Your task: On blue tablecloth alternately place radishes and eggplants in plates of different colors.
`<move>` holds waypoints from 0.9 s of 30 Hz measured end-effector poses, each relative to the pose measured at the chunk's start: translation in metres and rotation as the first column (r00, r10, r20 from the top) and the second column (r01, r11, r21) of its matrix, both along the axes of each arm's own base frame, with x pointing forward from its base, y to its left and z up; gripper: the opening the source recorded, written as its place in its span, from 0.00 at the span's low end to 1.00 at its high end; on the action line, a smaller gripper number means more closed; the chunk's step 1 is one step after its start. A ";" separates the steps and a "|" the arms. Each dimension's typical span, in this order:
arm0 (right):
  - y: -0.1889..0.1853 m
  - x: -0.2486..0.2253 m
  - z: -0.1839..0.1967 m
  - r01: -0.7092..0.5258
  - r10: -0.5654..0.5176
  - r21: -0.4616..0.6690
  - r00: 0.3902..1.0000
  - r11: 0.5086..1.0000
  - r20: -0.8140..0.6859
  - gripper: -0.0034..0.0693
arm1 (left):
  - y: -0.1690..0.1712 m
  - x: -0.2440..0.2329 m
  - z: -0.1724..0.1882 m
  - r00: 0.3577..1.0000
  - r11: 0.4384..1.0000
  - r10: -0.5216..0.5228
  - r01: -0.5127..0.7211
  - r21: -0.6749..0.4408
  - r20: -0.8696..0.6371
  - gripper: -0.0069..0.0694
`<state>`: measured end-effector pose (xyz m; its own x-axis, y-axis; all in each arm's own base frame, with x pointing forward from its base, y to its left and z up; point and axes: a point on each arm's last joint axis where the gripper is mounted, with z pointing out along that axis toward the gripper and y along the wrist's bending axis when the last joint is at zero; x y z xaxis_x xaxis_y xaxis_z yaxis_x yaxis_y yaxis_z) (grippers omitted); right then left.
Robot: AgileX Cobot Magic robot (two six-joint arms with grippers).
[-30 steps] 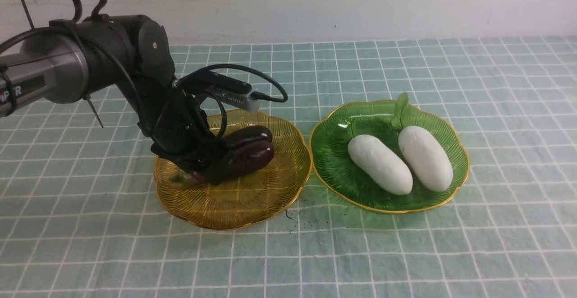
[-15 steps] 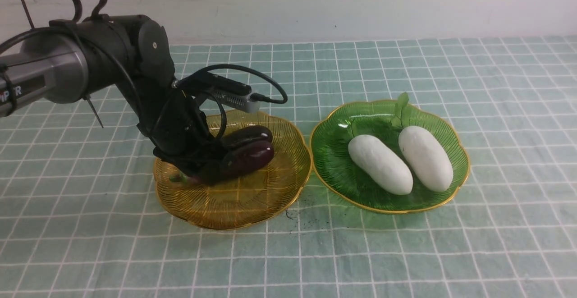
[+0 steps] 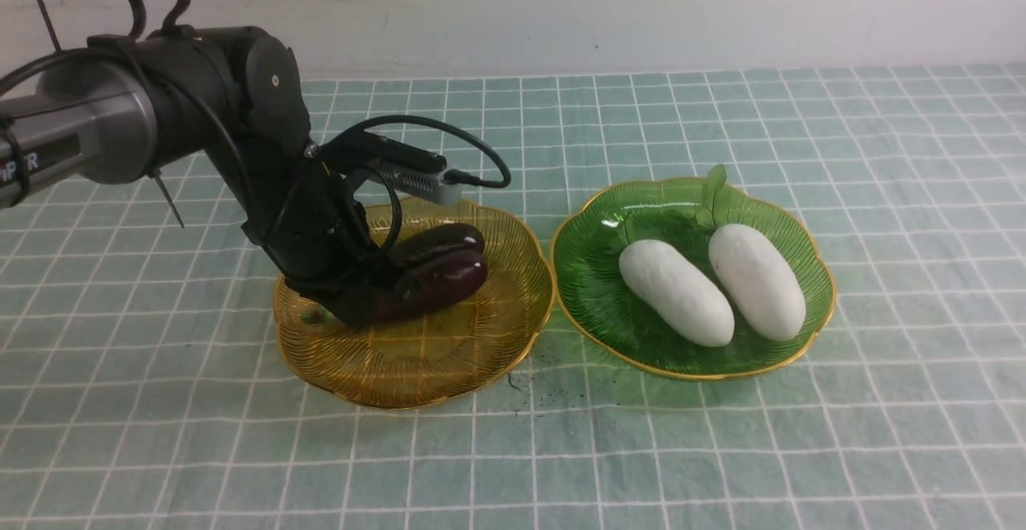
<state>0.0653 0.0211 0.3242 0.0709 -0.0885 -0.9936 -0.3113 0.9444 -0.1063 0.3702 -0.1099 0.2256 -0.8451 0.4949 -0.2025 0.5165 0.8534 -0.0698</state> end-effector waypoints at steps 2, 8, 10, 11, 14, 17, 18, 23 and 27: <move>0.000 0.000 0.000 0.000 0.000 0.000 1.000 1.000 0.000 0.03 | 0.000 0.000 0.000 1.000 1.000 0.000 0.000 0.000 -0.001 0.08; 0.000 0.000 0.000 0.000 0.000 0.000 1.000 1.000 0.001 0.03 | 0.000 -0.002 0.000 1.000 1.000 -0.003 0.003 0.005 -0.024 0.08; 0.000 0.000 -0.001 0.000 0.000 -0.001 1.000 1.000 -0.001 0.03 | 0.001 -0.003 0.000 1.000 1.000 -0.004 0.004 0.007 -0.031 0.08; 0.000 0.000 -0.001 0.000 0.000 0.000 1.000 1.000 0.000 0.03 | 0.001 -0.003 0.000 0.999 1.000 -0.004 0.005 0.007 -0.033 0.08; -0.001 -0.003 -0.010 -0.002 0.002 0.003 1.000 1.000 0.000 0.03 | 0.001 -0.004 -0.001 0.999 1.000 -0.005 0.006 0.008 -0.039 0.08; -0.003 -0.008 -0.028 0.002 -0.002 0.011 1.000 1.000 -0.005 0.03 | 0.001 -0.004 -0.001 0.999 1.000 -0.005 0.006 0.008 -0.039 0.08; -0.004 -0.010 -0.036 0.014 -0.014 0.014 1.000 1.000 -0.010 0.03 | 0.001 -0.004 -0.001 0.999 1.000 -0.005 0.006 0.008 -0.039 0.08; -0.010 -0.011 -0.073 0.108 -0.106 0.027 0.993 0.994 -0.058 0.03 | 0.001 -0.004 -0.001 0.999 1.000 -0.003 0.004 0.008 -0.041 0.08; -0.015 -0.010 -0.112 0.202 -0.198 0.023 0.971 0.979 -0.133 0.03 | 0.001 -0.006 -0.001 0.998 1.000 -0.004 0.005 0.011 -0.064 0.08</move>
